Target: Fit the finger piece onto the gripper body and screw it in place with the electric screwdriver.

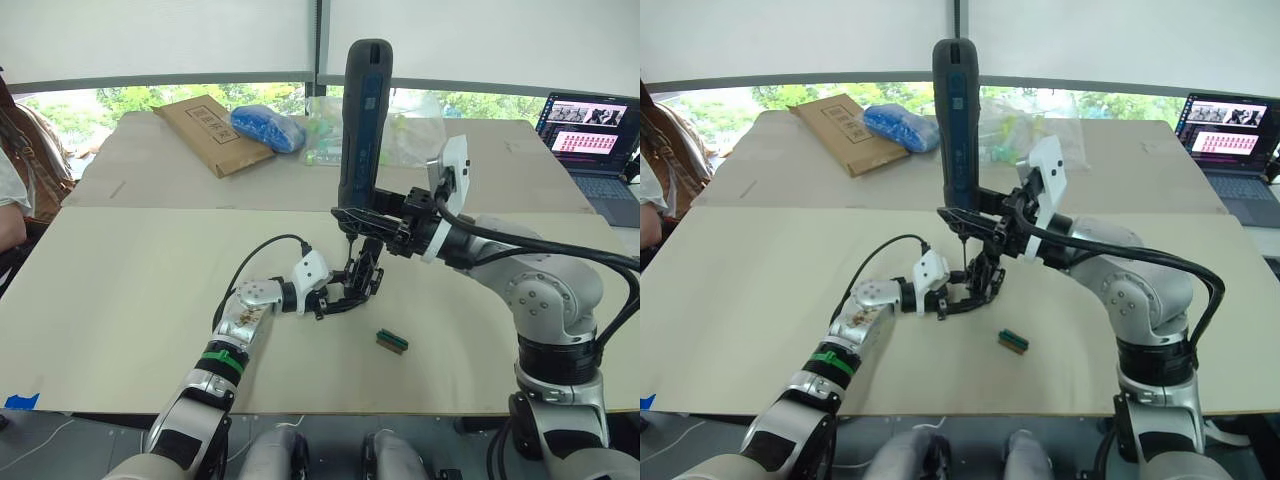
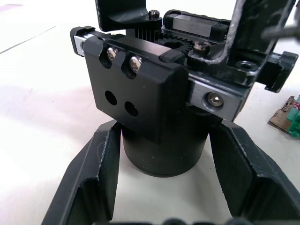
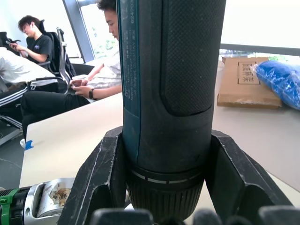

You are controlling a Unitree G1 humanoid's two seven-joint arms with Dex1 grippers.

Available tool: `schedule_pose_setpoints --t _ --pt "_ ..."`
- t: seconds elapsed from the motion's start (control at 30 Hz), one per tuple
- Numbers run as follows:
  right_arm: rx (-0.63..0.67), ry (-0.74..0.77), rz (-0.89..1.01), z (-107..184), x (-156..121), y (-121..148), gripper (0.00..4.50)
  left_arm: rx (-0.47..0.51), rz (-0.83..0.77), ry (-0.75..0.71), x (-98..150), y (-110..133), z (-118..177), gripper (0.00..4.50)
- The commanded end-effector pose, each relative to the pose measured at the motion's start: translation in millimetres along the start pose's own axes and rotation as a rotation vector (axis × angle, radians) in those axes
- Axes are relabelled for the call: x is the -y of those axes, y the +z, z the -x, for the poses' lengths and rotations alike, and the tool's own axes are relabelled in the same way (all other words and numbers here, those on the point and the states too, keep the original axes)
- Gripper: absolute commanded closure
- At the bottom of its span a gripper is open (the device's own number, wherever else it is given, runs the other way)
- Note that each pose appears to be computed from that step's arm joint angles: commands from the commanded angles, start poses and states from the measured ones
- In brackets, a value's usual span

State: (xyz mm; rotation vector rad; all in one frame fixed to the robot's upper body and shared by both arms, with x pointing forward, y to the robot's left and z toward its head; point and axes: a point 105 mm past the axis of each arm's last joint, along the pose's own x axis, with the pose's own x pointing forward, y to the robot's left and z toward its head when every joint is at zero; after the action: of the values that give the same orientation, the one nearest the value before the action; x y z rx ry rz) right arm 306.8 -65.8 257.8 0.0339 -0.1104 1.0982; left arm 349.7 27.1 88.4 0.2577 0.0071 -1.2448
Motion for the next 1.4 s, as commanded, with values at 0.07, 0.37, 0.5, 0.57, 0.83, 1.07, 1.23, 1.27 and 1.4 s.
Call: schedule_pose_setpoints --t 0.07,0.37,0.5,0.57,0.83,1.07,1.23,1.27,1.4 --pt "0.062 0.027 0.049 1 -10 16 2.57 0.02 -0.041 -0.013 0 10 -3 2.2" --pt "0.06 0.017 0.048 1 -7 14 2.57 0.018 -0.042 -0.016 1 10 -3 2.2" --pt "0.061 0.016 0.054 1 -6 15 2.57 0.016 -0.044 -0.016 1 10 -2 2.2" --pt "0.062 0.016 0.056 1 -5 15 2.57 0.016 -0.044 -0.017 1 10 -2 2.2" --pt "0.058 0.014 0.071 1 -2 16 2.57 0.015 -0.043 -0.016 1 9 -3 2.2" --pt "0.059 0.014 0.089 2 1 19 2.57 0.014 -0.042 -0.017 1 9 -3 2.2" --pt "0.062 0.017 0.094 2 1 22 2.57 0.015 -0.042 -0.019 2 9 -3 2.2" --pt "0.063 0.018 0.094 1 1 23 2.57 0.015 -0.042 -0.019 2 9 -3 2.2" --pt "0.072 0.038 0.088 1 -4 29 2.57 0.014 -0.042 -0.02 2 8 -3 2.2"
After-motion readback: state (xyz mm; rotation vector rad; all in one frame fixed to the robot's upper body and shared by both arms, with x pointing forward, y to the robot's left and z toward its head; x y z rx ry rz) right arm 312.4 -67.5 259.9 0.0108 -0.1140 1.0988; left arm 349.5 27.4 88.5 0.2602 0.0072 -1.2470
